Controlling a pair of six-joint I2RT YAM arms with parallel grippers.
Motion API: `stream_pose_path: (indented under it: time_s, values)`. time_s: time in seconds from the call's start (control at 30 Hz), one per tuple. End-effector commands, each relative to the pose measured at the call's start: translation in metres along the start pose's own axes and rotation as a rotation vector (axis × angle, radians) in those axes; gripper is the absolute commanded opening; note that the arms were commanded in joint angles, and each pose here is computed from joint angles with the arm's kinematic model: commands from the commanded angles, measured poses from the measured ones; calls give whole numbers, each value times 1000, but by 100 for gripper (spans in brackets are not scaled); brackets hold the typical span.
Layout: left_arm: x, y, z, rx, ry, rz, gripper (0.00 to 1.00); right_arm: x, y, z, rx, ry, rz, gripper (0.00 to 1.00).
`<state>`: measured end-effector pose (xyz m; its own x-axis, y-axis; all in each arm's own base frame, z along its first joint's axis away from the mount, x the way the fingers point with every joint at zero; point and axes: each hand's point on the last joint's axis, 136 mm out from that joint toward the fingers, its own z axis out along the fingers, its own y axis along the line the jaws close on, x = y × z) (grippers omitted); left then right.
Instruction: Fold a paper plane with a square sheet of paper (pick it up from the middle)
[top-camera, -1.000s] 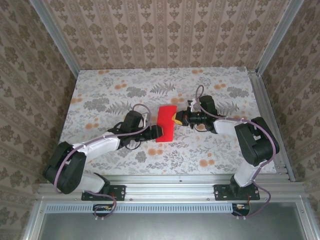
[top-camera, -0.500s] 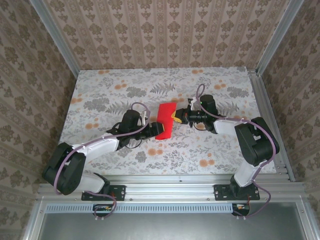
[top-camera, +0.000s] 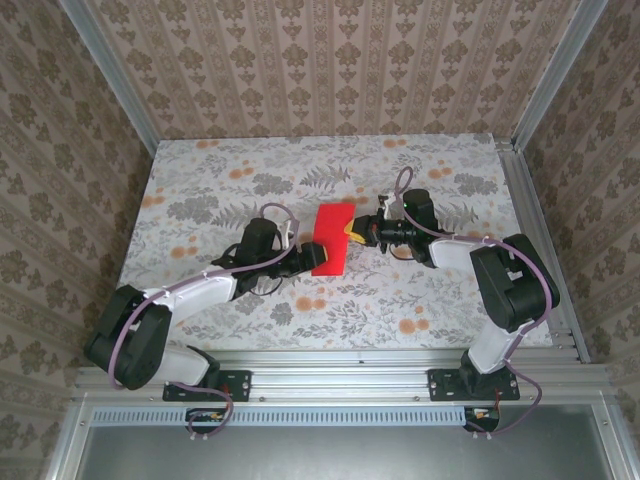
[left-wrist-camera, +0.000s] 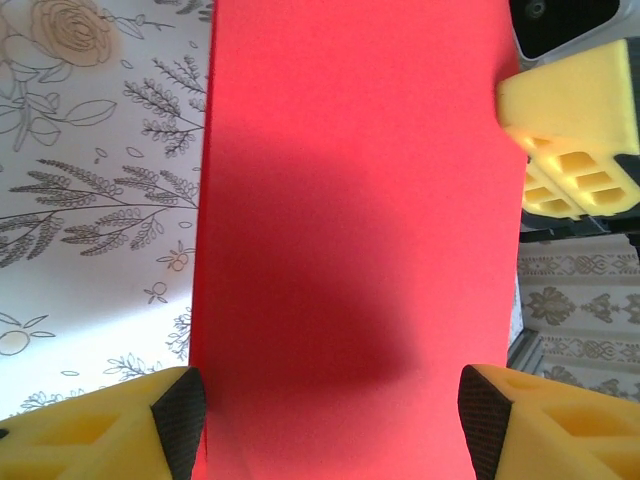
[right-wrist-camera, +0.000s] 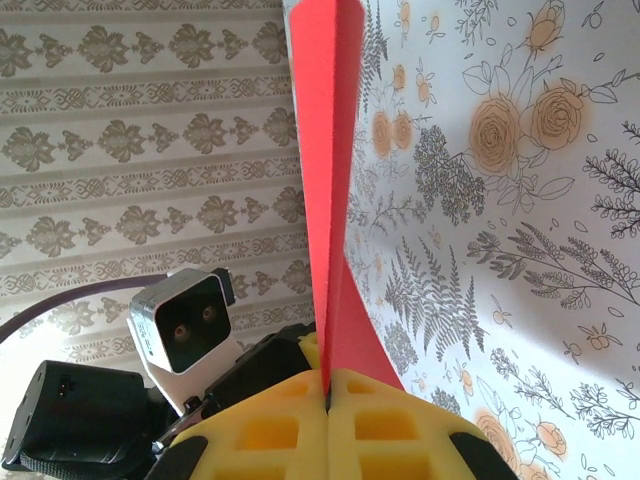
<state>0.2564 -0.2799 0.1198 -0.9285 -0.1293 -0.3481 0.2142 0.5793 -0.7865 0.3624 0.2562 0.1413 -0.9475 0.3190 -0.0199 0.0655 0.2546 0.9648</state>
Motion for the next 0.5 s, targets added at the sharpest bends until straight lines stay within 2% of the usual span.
stream_pose_path:
  time_s: [0.0, 0.47]
  values:
    - [-6, -13, -5, 57, -15, -4, 70, 5, 7, -4, -25, 16, -9, 2]
    - [-10, -6, -7, 50, -14, 0, 70, 8, 7, -6, -38, 19, -5, 2]
